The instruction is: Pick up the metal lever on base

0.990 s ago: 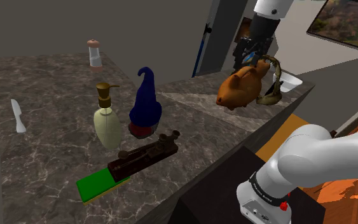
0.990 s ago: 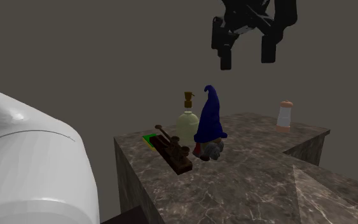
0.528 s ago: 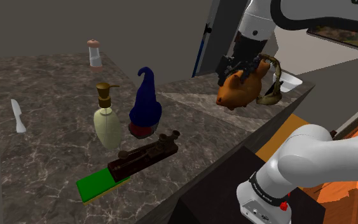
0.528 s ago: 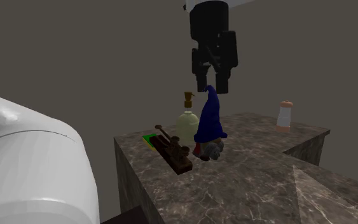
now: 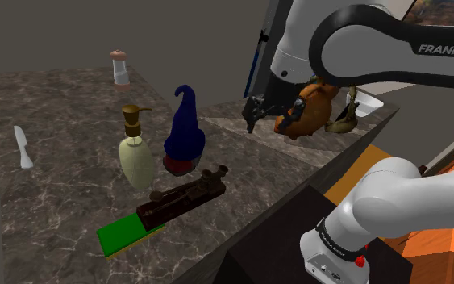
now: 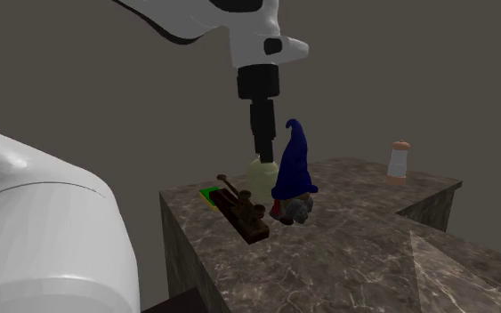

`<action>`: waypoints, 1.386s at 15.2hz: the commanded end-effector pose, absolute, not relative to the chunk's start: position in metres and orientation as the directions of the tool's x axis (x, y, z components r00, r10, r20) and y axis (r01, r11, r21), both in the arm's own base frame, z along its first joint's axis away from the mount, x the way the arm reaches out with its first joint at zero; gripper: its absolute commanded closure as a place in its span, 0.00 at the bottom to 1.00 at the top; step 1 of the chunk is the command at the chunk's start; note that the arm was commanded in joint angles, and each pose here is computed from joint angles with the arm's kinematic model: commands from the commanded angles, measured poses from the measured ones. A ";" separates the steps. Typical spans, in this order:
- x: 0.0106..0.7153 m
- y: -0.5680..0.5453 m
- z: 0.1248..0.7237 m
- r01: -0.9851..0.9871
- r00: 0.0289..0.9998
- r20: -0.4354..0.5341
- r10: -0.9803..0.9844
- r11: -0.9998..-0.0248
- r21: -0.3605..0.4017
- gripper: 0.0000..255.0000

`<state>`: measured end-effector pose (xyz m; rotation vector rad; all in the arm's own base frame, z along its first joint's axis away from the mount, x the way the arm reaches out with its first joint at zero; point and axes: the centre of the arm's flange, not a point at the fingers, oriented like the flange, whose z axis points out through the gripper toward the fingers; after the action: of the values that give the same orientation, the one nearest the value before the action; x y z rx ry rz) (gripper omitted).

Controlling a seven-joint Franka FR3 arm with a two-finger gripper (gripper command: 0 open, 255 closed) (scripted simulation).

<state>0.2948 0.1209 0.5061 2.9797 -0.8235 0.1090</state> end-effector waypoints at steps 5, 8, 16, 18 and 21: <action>0.311 0.184 0.464 -0.637 0.767 0.098 -0.634 -0.771 -0.001 0.00; 0.323 0.214 0.442 -0.692 0.717 0.105 -0.689 -0.722 -0.015 0.00; 0.343 0.256 0.397 -0.760 0.642 0.113 -0.758 -0.649 -0.035 0.00; 0.343 0.256 0.386 -0.760 0.642 0.113 -0.758 -0.649 -0.035 0.00; 0.343 0.256 0.373 -0.760 0.642 0.113 -0.758 -0.649 -0.035 0.00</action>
<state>0.3434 0.2548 0.3765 2.8317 -1.3097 0.1831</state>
